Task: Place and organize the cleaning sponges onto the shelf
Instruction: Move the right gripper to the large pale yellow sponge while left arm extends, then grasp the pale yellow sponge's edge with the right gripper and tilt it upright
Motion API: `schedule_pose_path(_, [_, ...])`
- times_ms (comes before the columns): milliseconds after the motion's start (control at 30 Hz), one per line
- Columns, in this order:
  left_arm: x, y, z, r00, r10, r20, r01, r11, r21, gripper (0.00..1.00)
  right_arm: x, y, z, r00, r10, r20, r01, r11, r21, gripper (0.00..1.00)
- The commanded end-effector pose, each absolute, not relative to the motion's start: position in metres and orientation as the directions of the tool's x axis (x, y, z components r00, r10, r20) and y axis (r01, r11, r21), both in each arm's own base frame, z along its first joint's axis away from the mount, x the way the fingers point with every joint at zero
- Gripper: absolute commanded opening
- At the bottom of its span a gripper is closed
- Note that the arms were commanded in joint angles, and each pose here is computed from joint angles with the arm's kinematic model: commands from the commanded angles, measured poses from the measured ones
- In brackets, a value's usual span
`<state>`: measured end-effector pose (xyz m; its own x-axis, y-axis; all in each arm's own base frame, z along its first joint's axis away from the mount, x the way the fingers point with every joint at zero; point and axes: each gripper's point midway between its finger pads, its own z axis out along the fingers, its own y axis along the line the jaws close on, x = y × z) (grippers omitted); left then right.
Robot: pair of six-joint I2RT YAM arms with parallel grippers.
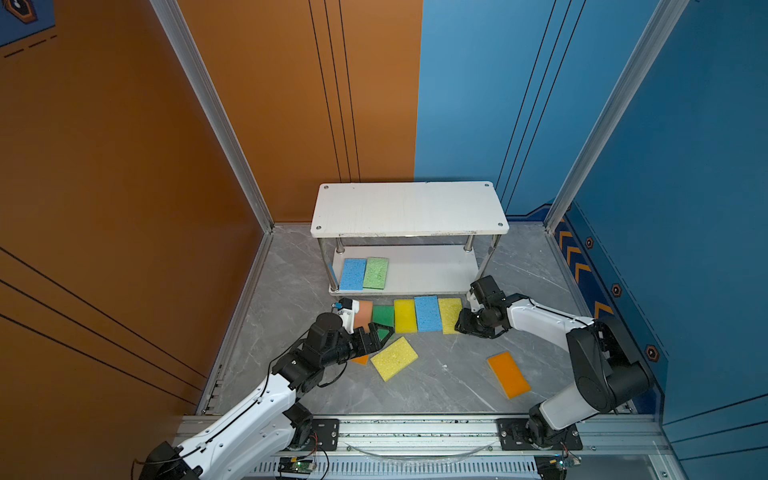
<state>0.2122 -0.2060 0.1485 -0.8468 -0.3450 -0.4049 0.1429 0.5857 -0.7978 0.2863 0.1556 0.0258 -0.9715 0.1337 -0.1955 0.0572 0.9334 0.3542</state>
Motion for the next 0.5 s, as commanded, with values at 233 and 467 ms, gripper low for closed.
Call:
schedule_pose_path(233, [0.214,-0.203,0.149,-0.836,-0.350,-0.421,0.149,0.594,-0.790,0.98,0.279,0.151,0.018,-0.975,0.130,-0.178,0.061,0.936,0.346,0.22])
schedule_pose_path(467, [0.217,-0.203,0.149,-0.832,-0.357,-0.425,0.148,0.596,-0.789,0.98,0.267,0.146,0.033,-0.967,0.144,-0.209,0.061,0.931,0.360,0.10])
